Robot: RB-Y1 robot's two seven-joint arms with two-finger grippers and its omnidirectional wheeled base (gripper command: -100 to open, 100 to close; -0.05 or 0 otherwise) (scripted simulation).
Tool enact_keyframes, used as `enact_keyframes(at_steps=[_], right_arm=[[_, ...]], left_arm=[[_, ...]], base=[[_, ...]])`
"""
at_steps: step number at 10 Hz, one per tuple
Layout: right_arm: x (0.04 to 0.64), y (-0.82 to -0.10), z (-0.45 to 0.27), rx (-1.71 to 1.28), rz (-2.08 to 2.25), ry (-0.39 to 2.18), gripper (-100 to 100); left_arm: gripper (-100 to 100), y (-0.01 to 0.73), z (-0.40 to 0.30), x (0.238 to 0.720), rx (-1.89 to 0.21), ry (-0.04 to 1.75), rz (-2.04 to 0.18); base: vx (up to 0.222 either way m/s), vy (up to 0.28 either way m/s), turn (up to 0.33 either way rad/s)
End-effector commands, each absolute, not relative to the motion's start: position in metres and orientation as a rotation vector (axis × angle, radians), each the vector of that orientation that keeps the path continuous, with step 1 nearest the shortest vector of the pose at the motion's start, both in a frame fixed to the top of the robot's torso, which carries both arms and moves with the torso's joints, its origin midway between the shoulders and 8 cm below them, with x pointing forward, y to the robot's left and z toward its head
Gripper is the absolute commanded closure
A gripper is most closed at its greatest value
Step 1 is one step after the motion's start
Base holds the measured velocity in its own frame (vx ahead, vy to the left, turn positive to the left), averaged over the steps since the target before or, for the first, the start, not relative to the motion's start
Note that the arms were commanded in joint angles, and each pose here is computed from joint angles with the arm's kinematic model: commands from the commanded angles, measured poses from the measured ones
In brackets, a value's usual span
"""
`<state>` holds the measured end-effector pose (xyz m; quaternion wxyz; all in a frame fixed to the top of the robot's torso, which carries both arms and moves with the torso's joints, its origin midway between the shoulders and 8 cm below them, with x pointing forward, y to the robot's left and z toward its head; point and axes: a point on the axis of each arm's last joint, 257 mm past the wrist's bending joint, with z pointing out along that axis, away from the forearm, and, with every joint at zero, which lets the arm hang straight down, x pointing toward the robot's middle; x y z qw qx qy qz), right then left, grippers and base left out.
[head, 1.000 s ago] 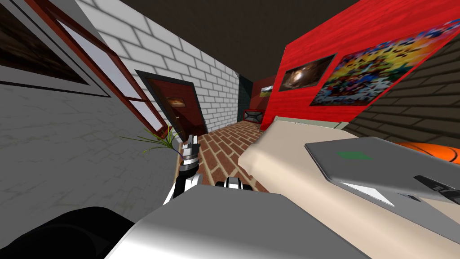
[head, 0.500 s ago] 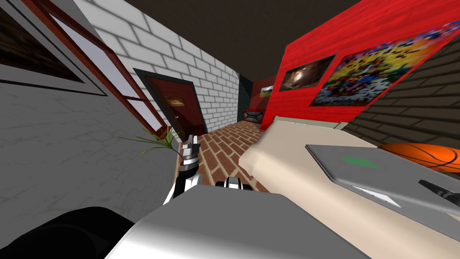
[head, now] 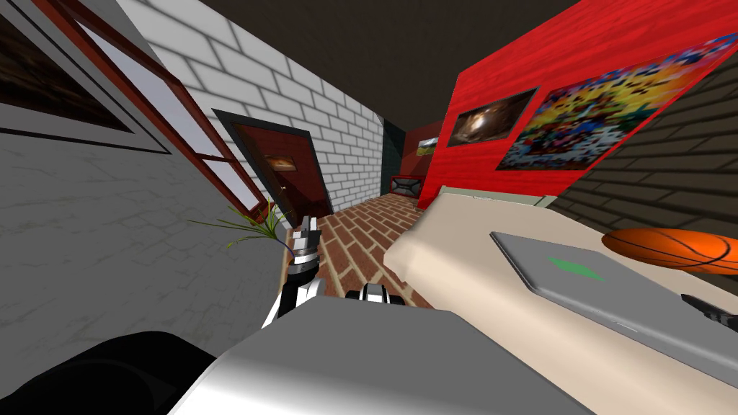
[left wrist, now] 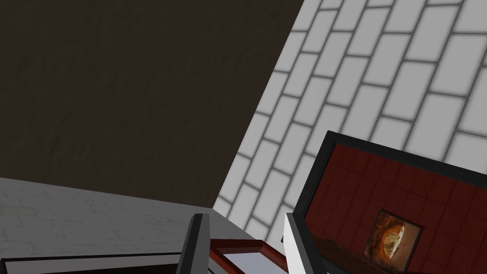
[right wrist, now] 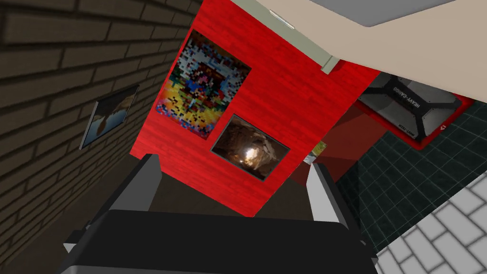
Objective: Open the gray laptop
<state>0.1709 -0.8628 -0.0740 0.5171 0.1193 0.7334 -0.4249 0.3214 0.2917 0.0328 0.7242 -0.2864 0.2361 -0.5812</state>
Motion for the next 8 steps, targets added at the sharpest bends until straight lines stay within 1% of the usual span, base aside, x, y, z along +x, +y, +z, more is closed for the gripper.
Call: enact_keyframes(at_steps=[1,8], right_arm=[[0.168,-0.863,-0.068,0.176,-1.135,1.795,-100],[0.17,-0.859,-0.053,-0.093,-1.376,1.841,-100]], left_arm=[[0,0.292,0.033,0.321,-0.632,0.521,-1.283],[0,0.292,0.033,0.321,-0.632,0.521,-1.283]], base=[[-0.002,0.027,-0.023],[-0.017,0.013,-0.009]])
